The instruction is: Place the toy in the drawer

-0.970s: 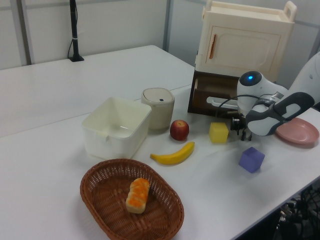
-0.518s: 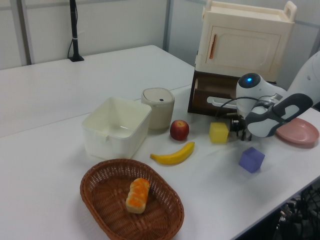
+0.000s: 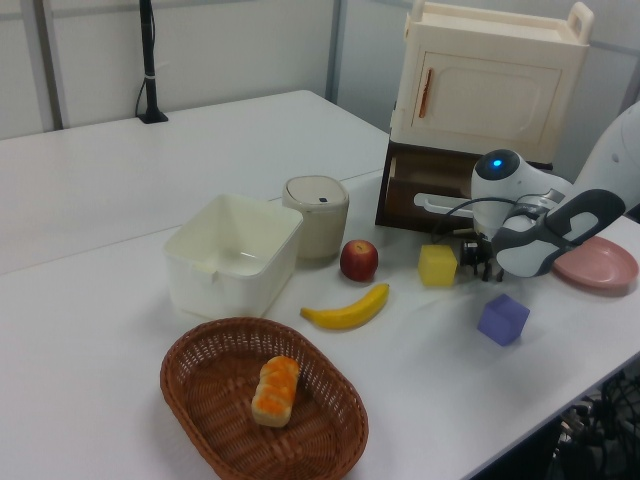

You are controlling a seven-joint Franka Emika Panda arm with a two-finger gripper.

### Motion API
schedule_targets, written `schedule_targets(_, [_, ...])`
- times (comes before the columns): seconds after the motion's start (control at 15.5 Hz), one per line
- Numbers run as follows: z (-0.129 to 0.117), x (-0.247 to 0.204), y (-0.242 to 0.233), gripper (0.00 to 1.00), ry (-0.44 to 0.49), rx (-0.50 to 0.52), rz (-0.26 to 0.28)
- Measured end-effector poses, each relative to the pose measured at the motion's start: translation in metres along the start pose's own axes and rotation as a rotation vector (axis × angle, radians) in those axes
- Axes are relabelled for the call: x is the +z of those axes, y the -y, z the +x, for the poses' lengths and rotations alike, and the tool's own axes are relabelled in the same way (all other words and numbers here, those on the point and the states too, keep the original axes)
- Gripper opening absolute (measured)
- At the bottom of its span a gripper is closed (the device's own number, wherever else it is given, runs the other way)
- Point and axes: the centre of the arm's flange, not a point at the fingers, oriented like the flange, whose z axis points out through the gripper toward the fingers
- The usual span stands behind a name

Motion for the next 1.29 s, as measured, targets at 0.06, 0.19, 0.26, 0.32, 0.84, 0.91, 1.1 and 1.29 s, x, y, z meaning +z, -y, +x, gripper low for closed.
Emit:
schedule_targets(0.06, [0.0, 0.0012, -0.0002, 0.97, 0.0, 0.0, 0.003])
schedule_targets(0.19, [0.0002, 0.0033, -0.0001, 0.91, -0.001, 0.001, 0.006])
schedule_targets(0.26, [0.0009, 0.0033, -0.0001, 0.86, -0.002, 0.001, 0.006])
schedule_targets(0.32, [0.0017, 0.0032, 0.0, 0.75, -0.003, 0.002, 0.006])
schedule_targets(0.84, [0.0036, 0.0032, 0.0006, 0.41, -0.016, -0.015, 0.001])
schedule_targets(0.91, [0.0035, 0.0034, 0.0008, 0.41, -0.019, -0.022, -0.001])
schedule_targets(1.1, [0.0029, 0.0033, 0.0011, 0.41, -0.03, -0.045, -0.008])
schedule_targets(1.29, [-0.0002, 0.001, 0.0024, 0.41, -0.031, -0.054, -0.005])
